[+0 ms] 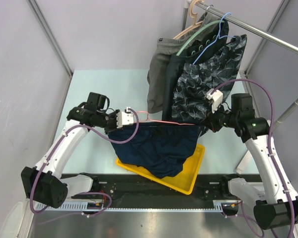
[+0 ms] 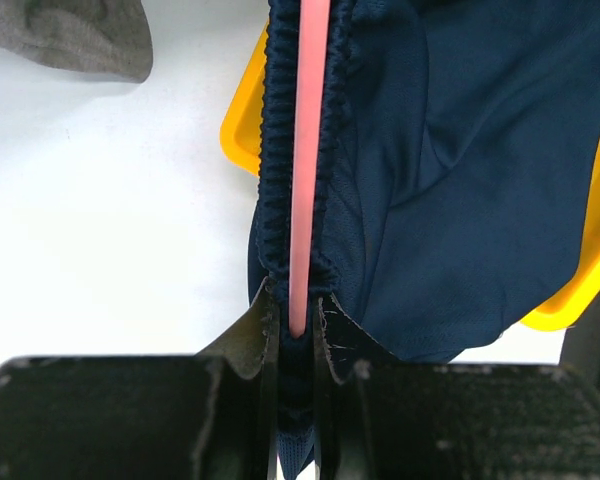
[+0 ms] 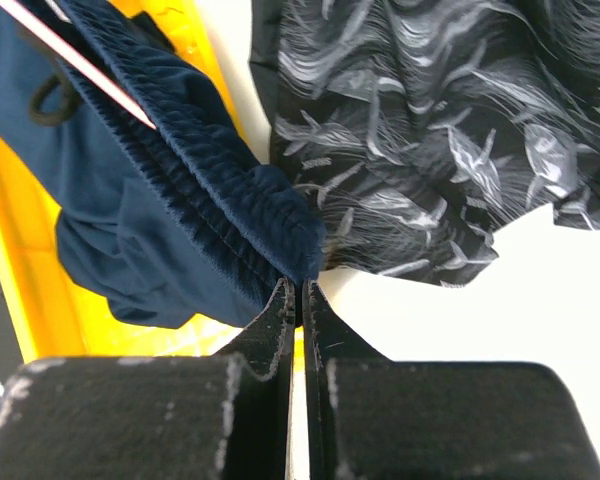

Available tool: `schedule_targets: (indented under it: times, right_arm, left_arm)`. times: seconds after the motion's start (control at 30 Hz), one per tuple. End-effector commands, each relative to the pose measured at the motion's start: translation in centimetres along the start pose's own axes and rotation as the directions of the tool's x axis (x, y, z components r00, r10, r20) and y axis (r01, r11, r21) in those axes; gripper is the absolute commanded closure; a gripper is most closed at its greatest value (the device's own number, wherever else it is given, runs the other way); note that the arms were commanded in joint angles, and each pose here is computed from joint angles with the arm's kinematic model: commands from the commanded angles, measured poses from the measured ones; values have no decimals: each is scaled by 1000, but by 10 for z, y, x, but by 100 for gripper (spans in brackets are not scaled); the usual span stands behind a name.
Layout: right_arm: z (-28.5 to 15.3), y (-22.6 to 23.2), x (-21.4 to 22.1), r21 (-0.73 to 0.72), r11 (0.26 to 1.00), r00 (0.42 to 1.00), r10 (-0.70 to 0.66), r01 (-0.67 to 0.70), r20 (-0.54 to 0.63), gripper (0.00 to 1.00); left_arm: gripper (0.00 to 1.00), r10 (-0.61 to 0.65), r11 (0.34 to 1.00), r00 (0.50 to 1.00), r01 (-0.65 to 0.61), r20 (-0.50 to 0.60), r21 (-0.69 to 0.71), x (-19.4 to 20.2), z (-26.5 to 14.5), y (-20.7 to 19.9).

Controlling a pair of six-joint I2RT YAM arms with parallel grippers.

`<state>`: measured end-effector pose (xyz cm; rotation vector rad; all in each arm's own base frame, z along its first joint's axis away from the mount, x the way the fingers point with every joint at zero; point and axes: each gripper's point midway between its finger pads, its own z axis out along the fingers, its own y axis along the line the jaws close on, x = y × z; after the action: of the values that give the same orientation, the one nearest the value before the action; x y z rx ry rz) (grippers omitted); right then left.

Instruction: Place the shorts on the hanger

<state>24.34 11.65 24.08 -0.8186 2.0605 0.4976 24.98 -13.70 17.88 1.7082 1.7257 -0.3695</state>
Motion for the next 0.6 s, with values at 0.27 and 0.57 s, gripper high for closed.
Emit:
schedule_targets:
  times: [0.27,0.57]
  right_arm:
    - [-11,-3,-30,51,998,997,-44,40,64,100]
    - [5,8,-17,-20,998,999,-53,53,-12,81]
  left_arm:
    - [100,-7,1000,982,3,-186,-20,17,-4,9]
    - [100,13,1000,1000,-13,12,24,-50,-4,1]
